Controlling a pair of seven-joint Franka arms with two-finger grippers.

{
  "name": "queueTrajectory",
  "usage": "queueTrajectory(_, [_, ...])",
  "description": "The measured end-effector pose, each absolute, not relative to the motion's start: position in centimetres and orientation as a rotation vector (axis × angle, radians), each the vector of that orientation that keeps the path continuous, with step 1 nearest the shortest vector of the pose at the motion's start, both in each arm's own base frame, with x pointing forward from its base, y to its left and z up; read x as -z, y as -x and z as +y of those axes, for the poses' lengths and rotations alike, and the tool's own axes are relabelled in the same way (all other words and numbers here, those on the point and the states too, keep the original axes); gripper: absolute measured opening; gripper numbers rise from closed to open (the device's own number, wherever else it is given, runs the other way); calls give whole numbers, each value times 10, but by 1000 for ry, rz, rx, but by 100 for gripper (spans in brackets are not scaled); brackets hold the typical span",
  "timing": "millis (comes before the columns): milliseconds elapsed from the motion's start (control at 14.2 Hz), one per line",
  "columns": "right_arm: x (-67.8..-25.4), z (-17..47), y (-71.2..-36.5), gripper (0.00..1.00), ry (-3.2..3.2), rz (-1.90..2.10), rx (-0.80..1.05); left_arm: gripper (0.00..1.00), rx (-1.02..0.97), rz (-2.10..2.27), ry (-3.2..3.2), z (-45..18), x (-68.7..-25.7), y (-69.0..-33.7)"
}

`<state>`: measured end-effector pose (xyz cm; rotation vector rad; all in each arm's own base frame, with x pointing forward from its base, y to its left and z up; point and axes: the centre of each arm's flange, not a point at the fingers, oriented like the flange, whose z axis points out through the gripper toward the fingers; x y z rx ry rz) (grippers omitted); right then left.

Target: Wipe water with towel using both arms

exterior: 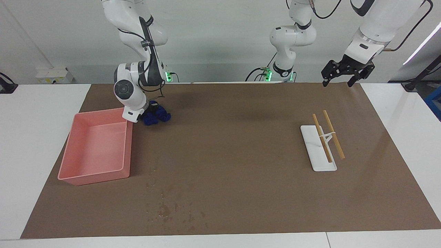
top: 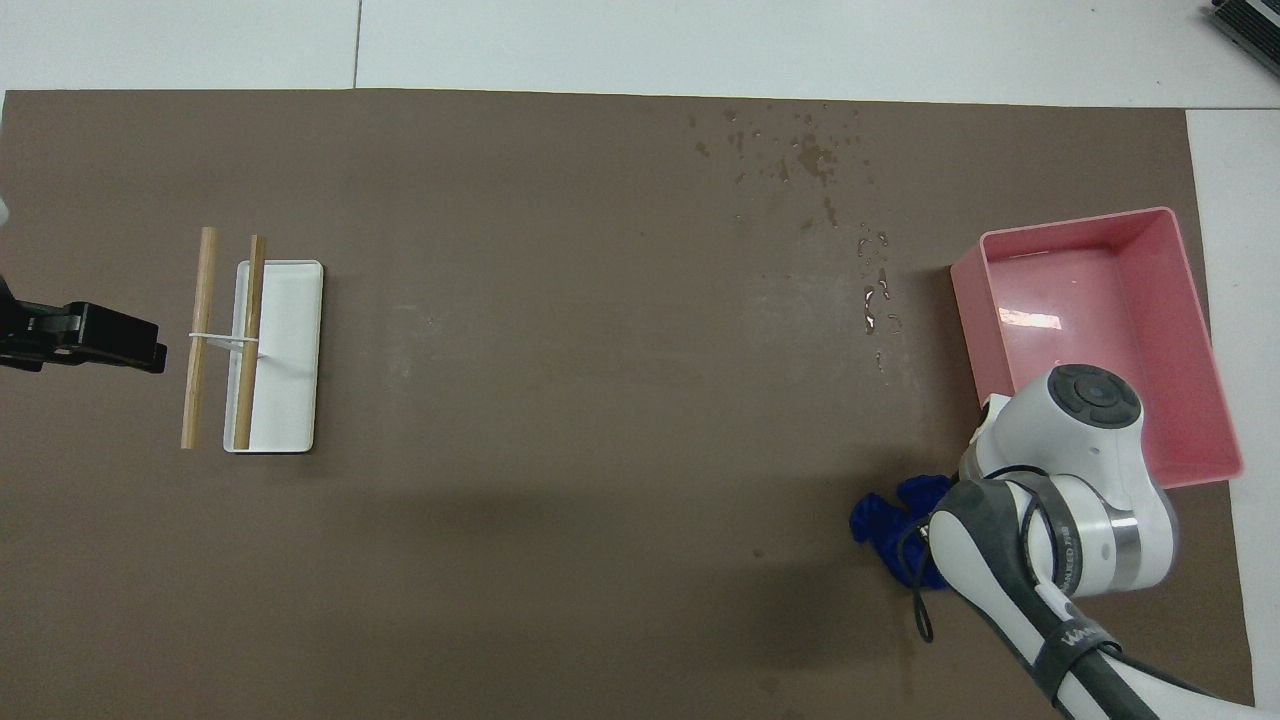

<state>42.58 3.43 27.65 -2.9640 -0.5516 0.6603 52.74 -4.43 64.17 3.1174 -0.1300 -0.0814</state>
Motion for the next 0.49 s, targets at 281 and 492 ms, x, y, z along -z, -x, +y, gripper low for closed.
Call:
queueTrajectory(281, [-274,34,-411,13,2947,-539,-705,100,82,-130,-3117,-44,-642,-527])
queueTrajectory(492, [-274,33,-407,13,2944,-532,-708,100,82,-130,-3117,-44,-642,-527])
